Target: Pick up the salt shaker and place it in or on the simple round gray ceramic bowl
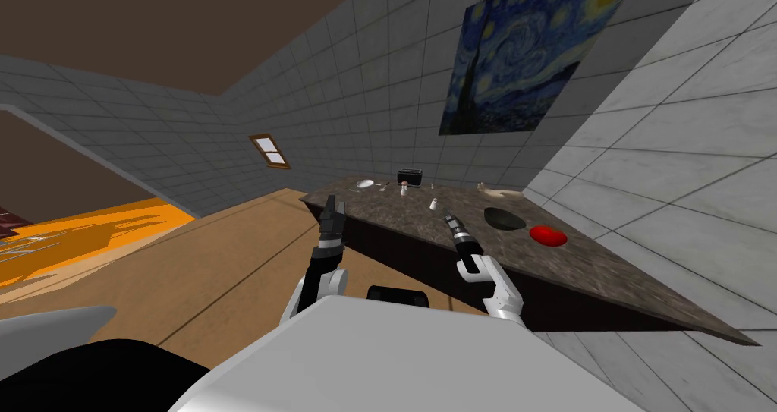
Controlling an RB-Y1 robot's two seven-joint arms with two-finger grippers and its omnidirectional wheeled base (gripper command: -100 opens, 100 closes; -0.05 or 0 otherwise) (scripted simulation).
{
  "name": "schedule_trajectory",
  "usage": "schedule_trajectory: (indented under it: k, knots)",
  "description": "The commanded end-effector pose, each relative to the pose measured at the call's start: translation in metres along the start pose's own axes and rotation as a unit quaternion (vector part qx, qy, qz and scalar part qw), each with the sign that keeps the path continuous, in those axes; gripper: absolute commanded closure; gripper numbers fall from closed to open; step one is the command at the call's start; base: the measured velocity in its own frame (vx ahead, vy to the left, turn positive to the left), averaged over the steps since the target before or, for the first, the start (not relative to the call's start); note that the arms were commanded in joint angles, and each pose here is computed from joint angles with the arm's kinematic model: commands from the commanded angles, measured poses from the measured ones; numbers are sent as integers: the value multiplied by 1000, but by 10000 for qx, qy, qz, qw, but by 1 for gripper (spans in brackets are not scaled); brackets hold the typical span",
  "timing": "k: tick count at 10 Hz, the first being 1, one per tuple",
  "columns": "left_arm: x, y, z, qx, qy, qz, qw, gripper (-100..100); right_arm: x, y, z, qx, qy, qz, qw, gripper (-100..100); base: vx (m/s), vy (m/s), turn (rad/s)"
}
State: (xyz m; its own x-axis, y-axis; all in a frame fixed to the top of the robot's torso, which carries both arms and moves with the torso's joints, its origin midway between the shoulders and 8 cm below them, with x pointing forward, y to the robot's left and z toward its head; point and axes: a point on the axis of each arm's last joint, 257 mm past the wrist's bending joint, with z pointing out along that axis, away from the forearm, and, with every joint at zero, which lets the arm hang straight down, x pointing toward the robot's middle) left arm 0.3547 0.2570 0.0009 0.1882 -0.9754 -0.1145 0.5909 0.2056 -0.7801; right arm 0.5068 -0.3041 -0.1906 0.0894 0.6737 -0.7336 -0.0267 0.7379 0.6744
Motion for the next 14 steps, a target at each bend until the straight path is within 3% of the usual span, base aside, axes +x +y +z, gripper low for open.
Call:
schedule_trajectory:
  k: [1, 2, 4, 5, 6, 7, 8, 11, 13, 14]
  knots:
    - [0, 0, 0, 0, 0, 0, 10000, 0, 1, -7, 4, 123, 14, -211, 9997, -100, -14, 28, 66]
    - [0, 0, 0, 0, 0, 1, 10000, 0, 3, -24, 10, 356, 25, -296, 9989, -100, -7, 36, 138]
    - [0, 0, 0, 0, 0, 1, 10000, 0, 3, -24, 10, 356, 34, -493, 9981, -100, -8, 21, 27]
    - [0, 0, 0, -1, 0, 1, 10000, 0, 4, -41, 16, 592, 36, -614, 9963, -100, -6, 22, 149]
    - [0, 0, 0, 0, 0, 0, 10000, 0, 4, -42, 16, 596, 46, -739, 9955, -100, -4, 21, 85]
    - [0, 0, 0, -1, 0, 1, 10000, 0, 4, -60, 21, 839, 40, -844, 9929, -100, -4, 34, 121]
    - [0, 0, 0, 0, 0, 0, 10000, 0, 4, -60, 21, 841, 49, -981, 9916, -100, -3, 25, 67]
    - [0, 0, 0, -1, 0, 1, 10000, 0, -4, -93, 29, 1310, -9, -1284, 9830, -100, 4, 23, 110]
    - [0, 0, 0, -1, 0, 1, 10000, 0, -1, -97, 28, 1338, 32, -1450, 9803, -100, 5, 12, 37]
    - [0, 0, 0, -1, 0, 1, 10000, 0, -8, -111, 32, 1561, -28, -1530, 9758, -100, 6, 14, 120]
